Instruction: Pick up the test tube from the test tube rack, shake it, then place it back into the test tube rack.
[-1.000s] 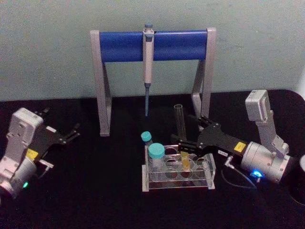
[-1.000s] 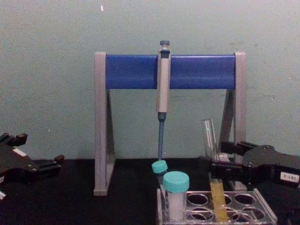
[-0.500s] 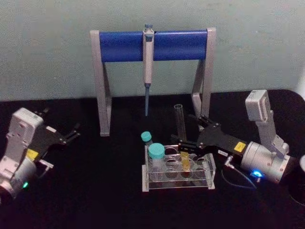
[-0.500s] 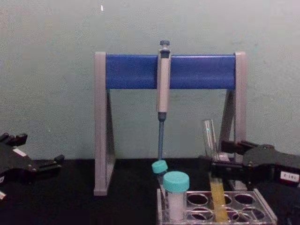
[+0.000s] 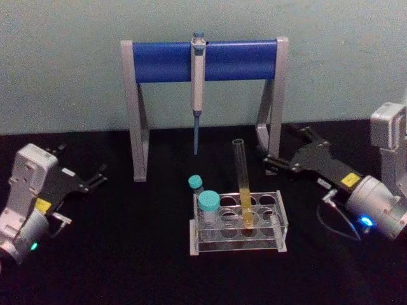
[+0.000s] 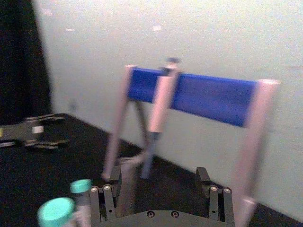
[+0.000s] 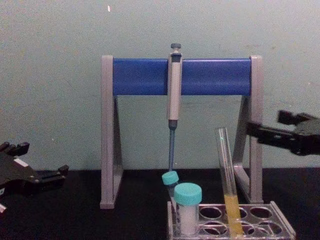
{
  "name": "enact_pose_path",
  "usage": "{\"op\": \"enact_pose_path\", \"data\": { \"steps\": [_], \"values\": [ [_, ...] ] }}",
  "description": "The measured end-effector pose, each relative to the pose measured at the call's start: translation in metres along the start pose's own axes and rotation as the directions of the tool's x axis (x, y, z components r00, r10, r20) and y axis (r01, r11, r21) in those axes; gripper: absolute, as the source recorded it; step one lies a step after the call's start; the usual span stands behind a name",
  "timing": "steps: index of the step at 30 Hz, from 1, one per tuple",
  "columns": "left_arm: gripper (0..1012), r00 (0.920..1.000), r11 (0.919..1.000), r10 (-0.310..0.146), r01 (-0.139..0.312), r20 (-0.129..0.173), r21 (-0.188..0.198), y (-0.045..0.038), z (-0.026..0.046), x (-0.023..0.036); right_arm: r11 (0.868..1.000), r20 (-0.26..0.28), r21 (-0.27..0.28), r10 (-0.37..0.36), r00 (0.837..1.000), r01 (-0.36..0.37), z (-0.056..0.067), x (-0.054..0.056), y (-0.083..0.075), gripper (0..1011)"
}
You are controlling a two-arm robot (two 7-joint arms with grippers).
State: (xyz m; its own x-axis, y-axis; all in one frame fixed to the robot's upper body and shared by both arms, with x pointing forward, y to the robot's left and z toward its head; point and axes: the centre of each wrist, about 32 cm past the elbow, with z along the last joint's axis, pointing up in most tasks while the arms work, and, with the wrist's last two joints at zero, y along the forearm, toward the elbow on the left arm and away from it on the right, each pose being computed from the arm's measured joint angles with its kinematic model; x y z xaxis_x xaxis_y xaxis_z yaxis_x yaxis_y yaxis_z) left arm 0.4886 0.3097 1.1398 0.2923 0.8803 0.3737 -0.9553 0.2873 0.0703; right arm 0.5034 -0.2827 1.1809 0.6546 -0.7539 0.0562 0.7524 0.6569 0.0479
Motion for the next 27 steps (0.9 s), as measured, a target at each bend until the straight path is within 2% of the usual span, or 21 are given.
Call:
{"op": "enact_pose_path", "data": {
  "steps": [2,4,5,8,9,11,14,18,22,27],
  "values": [
    [1001,1.0000,1.0000,0.000,0.000,0.000,0.000,0.0000,0.0000,0.0000,0.997,0.007,-0.010,-0.076,0.997,0.077,0.002,-0.001,-0.006,1000],
    [1001,1.0000,1.0000,0.000,0.000,0.000,0.000,0.0000,0.0000,0.0000,0.993,0.012,-0.023,-0.119,0.993,0.120,0.003,-0.002,-0.009,1000],
    [1001,1.0000,1.0000,0.000,0.000,0.000,0.000,0.0000,0.0000,0.0000,0.986,0.018,-0.043,-0.159,0.987,0.160,0.002,-0.002,-0.010,1000],
    [1001,1.0000,1.0000,0.000,0.000,0.000,0.000,0.0000,0.0000,0.0000,0.973,0.033,-0.079,-0.216,0.976,0.218,-0.001,-0.003,-0.012,1000],
    [1001,1.0000,1.0000,0.000,0.000,0.000,0.000,0.0000,0.0000,0.0000,0.962,0.041,-0.107,-0.249,0.968,0.252,-0.003,-0.003,-0.012,1000],
    [1001,1.0000,1.0000,0.000,0.000,0.000,0.000,0.0000,0.0000,0.0000,0.952,0.046,-0.131,-0.274,0.961,0.278,-0.006,-0.003,-0.012,1000],
    [1001,1.0000,1.0000,0.000,0.000,0.000,0.000,0.0000,0.0000,0.0000,0.922,0.057,-0.193,-0.330,0.942,0.334,-0.015,-0.004,-0.011,1000],
    [1001,1.0000,1.0000,0.000,0.000,0.000,0.000,0.0000,0.0000,0.0000,0.901,0.068,-0.238,-0.358,0.931,0.364,-0.023,-0.005,-0.009,1000],
    [1001,1.0000,1.0000,0.000,0.000,0.000,0.000,0.0000,0.0000,0.0000,0.889,0.070,-0.264,-0.368,0.927,0.373,-0.028,-0.004,-0.006,1000],
    [1001,1.0000,1.0000,0.000,0.000,0.000,0.000,0.0000,0.0000,0.0000,0.887,0.070,-0.268,-0.370,0.926,0.375,-0.029,-0.004,-0.006,1000]
  ]
}}
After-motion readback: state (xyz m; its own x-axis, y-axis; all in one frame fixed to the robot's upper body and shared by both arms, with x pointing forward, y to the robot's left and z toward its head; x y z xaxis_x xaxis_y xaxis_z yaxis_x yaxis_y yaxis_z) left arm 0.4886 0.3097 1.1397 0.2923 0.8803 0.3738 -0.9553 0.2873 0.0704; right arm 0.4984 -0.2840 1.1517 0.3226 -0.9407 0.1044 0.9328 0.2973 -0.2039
